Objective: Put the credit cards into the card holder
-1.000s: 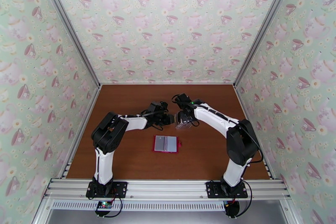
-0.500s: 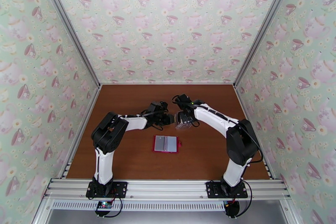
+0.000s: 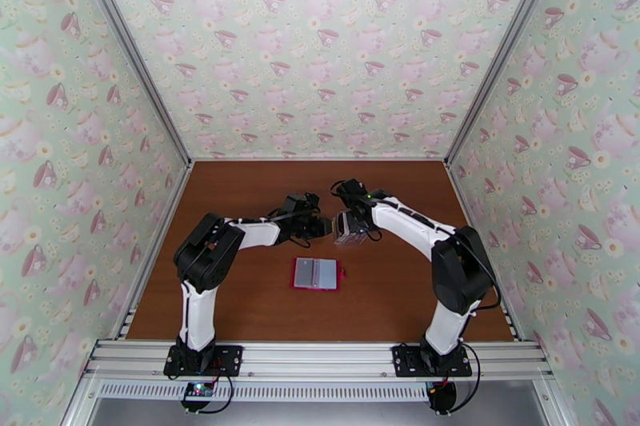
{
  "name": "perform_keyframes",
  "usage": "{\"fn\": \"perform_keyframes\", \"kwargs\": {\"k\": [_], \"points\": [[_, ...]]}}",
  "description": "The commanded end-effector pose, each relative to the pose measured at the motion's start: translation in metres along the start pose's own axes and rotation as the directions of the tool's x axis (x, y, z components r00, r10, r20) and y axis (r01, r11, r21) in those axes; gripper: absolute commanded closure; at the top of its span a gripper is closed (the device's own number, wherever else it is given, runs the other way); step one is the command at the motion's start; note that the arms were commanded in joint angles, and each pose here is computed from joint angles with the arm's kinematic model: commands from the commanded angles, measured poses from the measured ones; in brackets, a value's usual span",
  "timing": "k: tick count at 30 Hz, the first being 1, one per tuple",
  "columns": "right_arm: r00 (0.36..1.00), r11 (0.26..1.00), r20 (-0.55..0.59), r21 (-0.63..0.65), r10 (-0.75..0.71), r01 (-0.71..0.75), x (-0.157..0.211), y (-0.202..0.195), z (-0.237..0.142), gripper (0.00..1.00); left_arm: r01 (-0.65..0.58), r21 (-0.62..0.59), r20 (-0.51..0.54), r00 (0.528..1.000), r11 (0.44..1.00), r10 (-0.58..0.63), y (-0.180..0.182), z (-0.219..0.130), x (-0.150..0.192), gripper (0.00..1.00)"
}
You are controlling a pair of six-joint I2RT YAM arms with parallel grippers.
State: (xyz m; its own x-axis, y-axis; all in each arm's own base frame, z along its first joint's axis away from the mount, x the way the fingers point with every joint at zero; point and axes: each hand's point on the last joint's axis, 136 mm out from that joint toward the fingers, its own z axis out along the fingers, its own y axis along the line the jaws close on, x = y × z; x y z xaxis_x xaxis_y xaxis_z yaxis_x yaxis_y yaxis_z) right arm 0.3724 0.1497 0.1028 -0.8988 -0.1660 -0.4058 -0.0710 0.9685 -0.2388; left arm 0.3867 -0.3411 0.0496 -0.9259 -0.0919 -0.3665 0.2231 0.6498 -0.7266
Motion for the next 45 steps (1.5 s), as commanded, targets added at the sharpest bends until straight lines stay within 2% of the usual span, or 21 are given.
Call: {"fn": "perform_keyframes", "kwargs": {"k": [1,15,25,33,39,45], "points": [[1.0,1.0,-0.004,0.03,-0.003,0.003,-0.005,-0.007,0.013,0.58,0.028,-0.016,-0.035,0.999,0.999,-0.029,0.013,0.005,0.012,0.57],[1.0,1.0,0.004,-0.001,0.023,-0.023,-0.022,-0.012,0.022,0.58,0.031,-0.016,-0.037,0.999,0.999,-0.032,0.015,0.006,0.012,0.57],[0.999,0.996,-0.01,-0.067,0.05,-0.051,-0.024,-0.008,0.027,0.6,0.004,0.091,-0.034,0.999,0.996,-0.001,-0.007,0.01,0.009,0.52],[0.999,0.995,-0.02,-0.086,0.049,-0.051,-0.021,-0.006,0.03,0.63,0.008,0.088,-0.043,0.999,0.996,-0.004,-0.008,0.022,0.006,0.52],[0.998,0.992,-0.036,-0.115,0.046,-0.05,-0.018,0.001,0.033,0.67,0.028,0.143,-0.034,0.999,0.989,-0.023,-0.019,0.03,-0.002,0.52],[0.998,0.992,-0.039,-0.114,0.044,-0.048,-0.017,0.0,0.034,0.67,0.043,0.099,-0.05,0.998,0.994,-0.038,-0.011,0.038,-0.001,0.53]]}}
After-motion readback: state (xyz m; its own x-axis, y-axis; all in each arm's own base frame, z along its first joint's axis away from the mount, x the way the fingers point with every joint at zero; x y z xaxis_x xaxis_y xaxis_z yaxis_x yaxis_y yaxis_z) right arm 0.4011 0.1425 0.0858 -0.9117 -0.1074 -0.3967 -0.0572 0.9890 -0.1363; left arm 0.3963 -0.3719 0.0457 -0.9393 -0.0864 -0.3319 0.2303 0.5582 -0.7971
